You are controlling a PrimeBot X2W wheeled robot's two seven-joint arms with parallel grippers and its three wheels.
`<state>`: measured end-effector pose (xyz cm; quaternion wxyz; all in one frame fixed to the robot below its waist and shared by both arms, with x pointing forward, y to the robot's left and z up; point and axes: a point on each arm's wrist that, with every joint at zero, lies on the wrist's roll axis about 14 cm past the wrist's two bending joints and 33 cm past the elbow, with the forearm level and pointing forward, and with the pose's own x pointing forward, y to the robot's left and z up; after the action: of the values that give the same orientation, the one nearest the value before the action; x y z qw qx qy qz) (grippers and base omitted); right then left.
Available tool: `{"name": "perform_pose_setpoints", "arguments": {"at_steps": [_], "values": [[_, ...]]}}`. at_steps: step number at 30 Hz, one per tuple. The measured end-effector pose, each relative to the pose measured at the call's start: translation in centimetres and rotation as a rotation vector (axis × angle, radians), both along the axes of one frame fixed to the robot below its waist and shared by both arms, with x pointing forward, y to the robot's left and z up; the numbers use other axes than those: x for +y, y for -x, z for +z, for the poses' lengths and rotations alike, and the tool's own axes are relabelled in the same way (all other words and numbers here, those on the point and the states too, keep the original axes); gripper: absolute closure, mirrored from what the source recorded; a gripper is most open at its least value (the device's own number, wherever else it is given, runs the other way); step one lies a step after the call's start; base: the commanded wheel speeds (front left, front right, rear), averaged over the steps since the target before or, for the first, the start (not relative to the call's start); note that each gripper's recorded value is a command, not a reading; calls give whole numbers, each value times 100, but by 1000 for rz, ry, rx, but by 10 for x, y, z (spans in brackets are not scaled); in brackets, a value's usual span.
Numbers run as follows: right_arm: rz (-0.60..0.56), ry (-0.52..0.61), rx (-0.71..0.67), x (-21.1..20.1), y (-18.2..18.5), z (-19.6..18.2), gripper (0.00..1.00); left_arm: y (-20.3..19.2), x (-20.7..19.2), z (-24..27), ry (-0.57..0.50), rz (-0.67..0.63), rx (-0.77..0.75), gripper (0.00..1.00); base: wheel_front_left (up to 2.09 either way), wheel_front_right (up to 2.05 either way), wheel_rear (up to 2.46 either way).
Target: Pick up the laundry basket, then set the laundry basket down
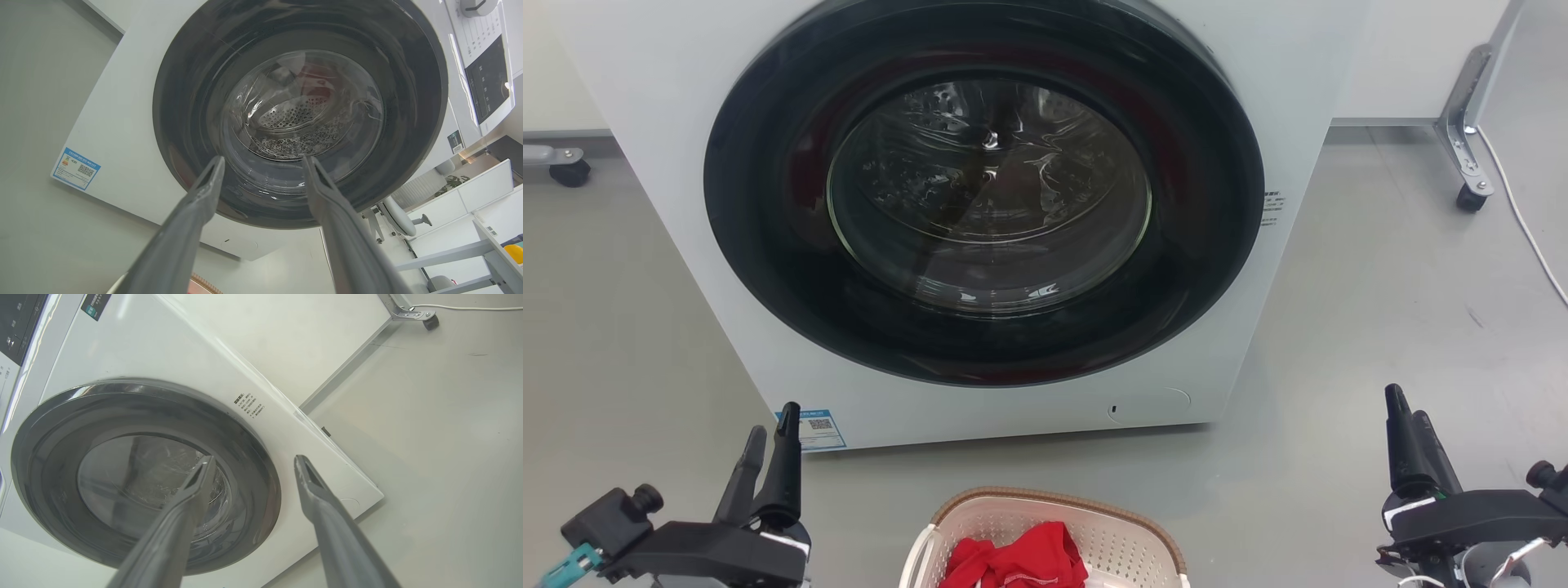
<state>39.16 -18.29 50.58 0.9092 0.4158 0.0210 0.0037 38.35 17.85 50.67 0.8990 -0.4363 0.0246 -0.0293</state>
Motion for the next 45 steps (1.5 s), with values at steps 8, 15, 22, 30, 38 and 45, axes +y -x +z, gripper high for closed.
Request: {"name": "perform_pose_setpoints", "arguments": {"at_steps": [8,15,22,30,38,45], "values": [[41,196,-20,9,1,3,0,0,-4,5,-206,-21,-26,0,0,0,0],[62,335,-37,14,2,3,0,1,-10,7,-361,-42,-52,0,0,0,0],[85,468,-57,20,3,1,0,2,-15,7,-465,-49,-71,0,0,0,0],[106,603,-68,27,5,-4,0,4,-17,5,-579,-46,-91,0,0,0,0],[126,709,-92,35,7,-8,0,6,-16,1,-667,-40,-99,0,0,0,0],[128,795,-114,36,9,-9,0,9,-17,-3,-738,-36,-105,0,0,0,0]]}}
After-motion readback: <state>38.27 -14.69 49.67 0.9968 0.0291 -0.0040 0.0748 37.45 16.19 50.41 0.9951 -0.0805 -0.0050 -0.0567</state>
